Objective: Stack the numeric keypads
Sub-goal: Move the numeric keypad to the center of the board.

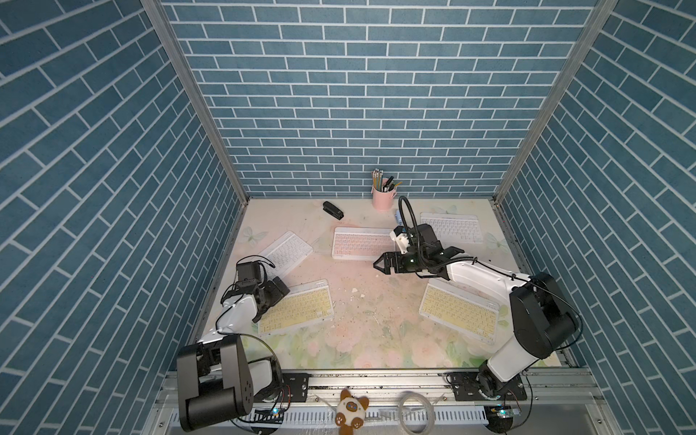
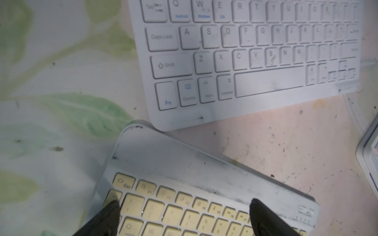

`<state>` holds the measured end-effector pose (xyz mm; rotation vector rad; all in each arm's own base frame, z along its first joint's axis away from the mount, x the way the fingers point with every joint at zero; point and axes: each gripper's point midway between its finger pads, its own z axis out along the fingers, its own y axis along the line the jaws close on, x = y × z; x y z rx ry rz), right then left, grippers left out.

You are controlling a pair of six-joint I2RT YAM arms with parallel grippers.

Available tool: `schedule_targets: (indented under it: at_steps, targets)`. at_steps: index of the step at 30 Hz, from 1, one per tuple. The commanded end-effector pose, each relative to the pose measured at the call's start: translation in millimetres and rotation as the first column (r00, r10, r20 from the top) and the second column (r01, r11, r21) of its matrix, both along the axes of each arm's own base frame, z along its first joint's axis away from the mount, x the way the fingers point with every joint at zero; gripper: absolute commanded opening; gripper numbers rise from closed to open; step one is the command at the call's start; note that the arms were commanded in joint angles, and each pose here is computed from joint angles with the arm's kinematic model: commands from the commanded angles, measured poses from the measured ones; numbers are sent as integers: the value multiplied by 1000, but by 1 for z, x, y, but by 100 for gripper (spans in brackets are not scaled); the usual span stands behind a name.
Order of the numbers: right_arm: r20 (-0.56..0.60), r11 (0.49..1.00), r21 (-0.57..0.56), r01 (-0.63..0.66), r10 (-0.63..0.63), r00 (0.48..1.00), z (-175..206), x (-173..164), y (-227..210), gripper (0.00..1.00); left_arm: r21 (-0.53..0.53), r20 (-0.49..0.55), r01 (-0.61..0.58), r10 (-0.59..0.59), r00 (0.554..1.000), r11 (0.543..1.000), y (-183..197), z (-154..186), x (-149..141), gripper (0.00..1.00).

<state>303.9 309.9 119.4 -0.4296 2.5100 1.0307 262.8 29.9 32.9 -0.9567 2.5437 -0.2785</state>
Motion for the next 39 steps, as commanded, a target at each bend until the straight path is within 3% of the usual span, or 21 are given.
schedule_targets:
  at_steps: [1,13,17,20,22,27,39]
  targets:
    - [-49,994,110,2,3,999,6,-5,16,99,-117,-74,89,-98,992,989,-37,-14,-11,100]
    - [-101,988,137,71,-57,993,-7,-13,15,98,-176,-26,271,-280,960,946,-96,6,10,100]
    - [-89,989,132,72,-60,994,-4,-12,17,98,-94,-10,325,-327,945,941,-88,51,14,99]
    - [-84,990,130,53,-42,996,-4,-14,26,98,30,-92,344,-340,936,939,-65,71,11,99]
    - [-86,991,130,41,-30,996,-7,-15,34,98,73,-159,346,-331,930,935,-50,66,8,100]
    - [-95,989,145,19,-5,995,-11,-15,49,98,44,-261,318,-296,919,947,-39,29,6,100]
    - [-149,989,148,16,6,989,-26,-16,56,98,-95,-238,321,-335,912,942,-75,-15,15,100]
